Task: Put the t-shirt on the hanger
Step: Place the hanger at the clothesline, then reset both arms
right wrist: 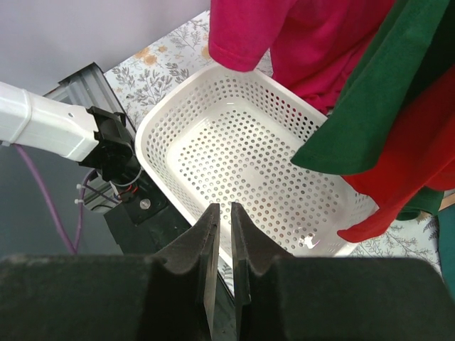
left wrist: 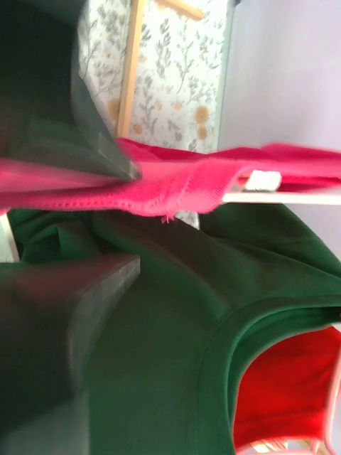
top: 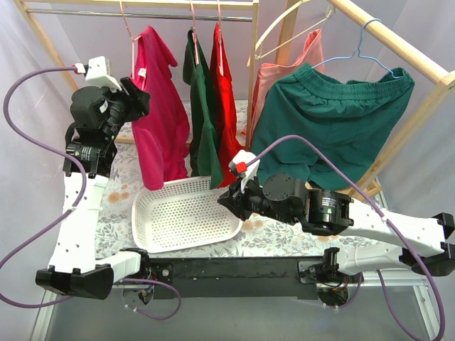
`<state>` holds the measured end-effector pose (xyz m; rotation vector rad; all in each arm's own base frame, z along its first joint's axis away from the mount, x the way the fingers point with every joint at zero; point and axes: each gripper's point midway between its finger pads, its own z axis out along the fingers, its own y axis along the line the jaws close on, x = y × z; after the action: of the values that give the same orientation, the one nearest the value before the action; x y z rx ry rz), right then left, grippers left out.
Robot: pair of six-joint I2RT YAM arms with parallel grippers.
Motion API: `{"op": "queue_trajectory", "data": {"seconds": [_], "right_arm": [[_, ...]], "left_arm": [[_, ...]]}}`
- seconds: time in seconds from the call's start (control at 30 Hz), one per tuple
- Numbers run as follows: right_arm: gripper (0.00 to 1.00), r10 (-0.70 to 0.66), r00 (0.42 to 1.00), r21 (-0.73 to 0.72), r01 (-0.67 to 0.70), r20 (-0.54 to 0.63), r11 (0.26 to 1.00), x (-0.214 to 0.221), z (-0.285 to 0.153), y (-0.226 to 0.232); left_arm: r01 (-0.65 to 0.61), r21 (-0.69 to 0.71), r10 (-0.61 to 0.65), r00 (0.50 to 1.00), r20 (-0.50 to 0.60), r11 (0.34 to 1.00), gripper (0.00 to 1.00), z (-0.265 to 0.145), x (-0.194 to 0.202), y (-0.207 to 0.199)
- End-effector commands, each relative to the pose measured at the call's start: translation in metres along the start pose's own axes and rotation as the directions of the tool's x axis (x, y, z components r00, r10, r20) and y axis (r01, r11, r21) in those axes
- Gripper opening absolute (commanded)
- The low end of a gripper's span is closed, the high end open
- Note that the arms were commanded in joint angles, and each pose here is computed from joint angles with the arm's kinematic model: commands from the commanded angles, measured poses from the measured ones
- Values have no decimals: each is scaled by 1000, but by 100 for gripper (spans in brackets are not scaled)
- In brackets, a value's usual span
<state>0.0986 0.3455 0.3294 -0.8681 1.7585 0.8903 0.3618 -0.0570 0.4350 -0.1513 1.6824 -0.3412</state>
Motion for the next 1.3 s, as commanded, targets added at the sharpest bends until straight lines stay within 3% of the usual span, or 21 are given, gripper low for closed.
{"op": "queue_trajectory", "data": {"seconds": [0.0,0.07,0.1,0.17,0.2,0.37,0.53,0.63,0.87,0.97,1.0,1.27], "right_arm": [[20,-2,1000,5,2,23,1000,-5,-4,-3],[21,-3,1000,2,3,29,1000,-7,-5,-2],[22,-6,1000,4,6,28,1000,-7,-5,-2],[24,-8,1000,2,8,30,1000,-8,-5,-2],[25,-10,999,3,10,30,1000,-9,-4,-2],[50,-7,999,27,6,41,1000,-11,-6,-6],[79,6,998,96,-12,63,995,-9,-13,-22],[88,24,996,165,-38,85,986,-7,-21,-37],[93,74,994,299,-94,78,950,17,-36,-70],[94,130,988,339,-152,88,929,32,-47,-81],[94,157,983,356,-181,96,917,40,-51,-87],[95,285,952,447,-303,110,842,84,-74,-111]], "left_arm": [[10,7,-10,996,88,1000,57,-22,-36,-8],[13,-28,-10,994,108,1000,59,-25,-43,-3],[19,-36,-15,993,121,999,69,-29,-50,-4],[26,-53,-18,989,150,998,98,-35,-61,-3],[29,-54,-21,987,157,998,98,-38,-65,-3],[27,56,-38,975,219,998,98,-58,-96,-32],[45,278,-80,990,116,960,98,-59,-84,-87],[46,342,-66,997,47,939,98,-55,-73,-117],[22,380,3,998,-65,925,98,-53,-26,-177],[-15,372,70,988,-135,928,98,-64,18,-205],[-19,431,90,985,-145,902,98,-84,30,-228],[-6,471,168,938,-302,882,98,-114,129,-257]]}}
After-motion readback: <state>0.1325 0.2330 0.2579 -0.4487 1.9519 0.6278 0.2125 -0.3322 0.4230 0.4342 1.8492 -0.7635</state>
